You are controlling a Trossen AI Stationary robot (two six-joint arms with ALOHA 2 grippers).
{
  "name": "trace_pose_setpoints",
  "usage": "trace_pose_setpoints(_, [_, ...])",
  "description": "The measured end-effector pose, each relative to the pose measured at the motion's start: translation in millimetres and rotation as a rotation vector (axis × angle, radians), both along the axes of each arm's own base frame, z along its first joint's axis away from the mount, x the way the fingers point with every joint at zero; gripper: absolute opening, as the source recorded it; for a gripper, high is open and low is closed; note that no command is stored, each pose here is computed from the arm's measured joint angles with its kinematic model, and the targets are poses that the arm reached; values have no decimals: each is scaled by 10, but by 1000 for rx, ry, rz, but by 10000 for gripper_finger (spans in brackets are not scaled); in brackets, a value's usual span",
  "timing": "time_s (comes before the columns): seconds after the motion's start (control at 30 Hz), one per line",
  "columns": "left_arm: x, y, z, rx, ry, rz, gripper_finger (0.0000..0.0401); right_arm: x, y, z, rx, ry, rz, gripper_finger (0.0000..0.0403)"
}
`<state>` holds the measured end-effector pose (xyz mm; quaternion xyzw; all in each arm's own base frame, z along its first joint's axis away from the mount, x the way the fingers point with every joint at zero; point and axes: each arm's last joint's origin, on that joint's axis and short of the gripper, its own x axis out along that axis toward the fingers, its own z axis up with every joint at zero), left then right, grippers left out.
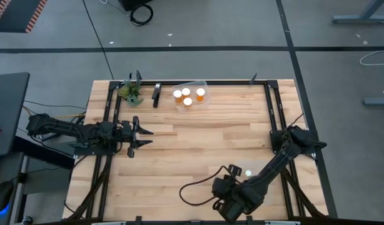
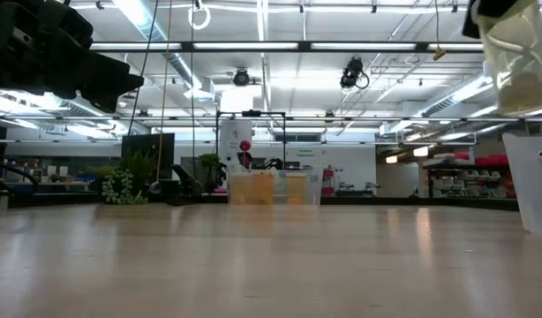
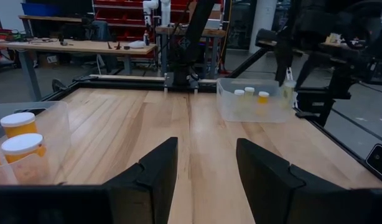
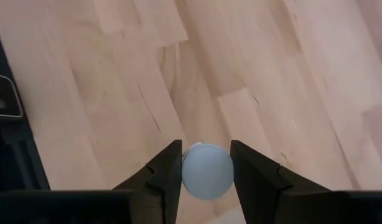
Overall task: Pick and place medicine bottles into bin by pill shape (circle, oval)
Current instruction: Put the small transparent pill bottle into the bottom transparent bin
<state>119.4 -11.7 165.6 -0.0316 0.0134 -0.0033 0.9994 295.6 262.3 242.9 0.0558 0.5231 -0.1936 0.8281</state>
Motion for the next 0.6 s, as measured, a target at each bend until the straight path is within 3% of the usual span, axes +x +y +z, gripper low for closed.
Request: trace_pose_setpoints(0.6, [0, 0, 0, 0, 0, 0, 172, -488, 137, 13, -95, 56, -151, 135])
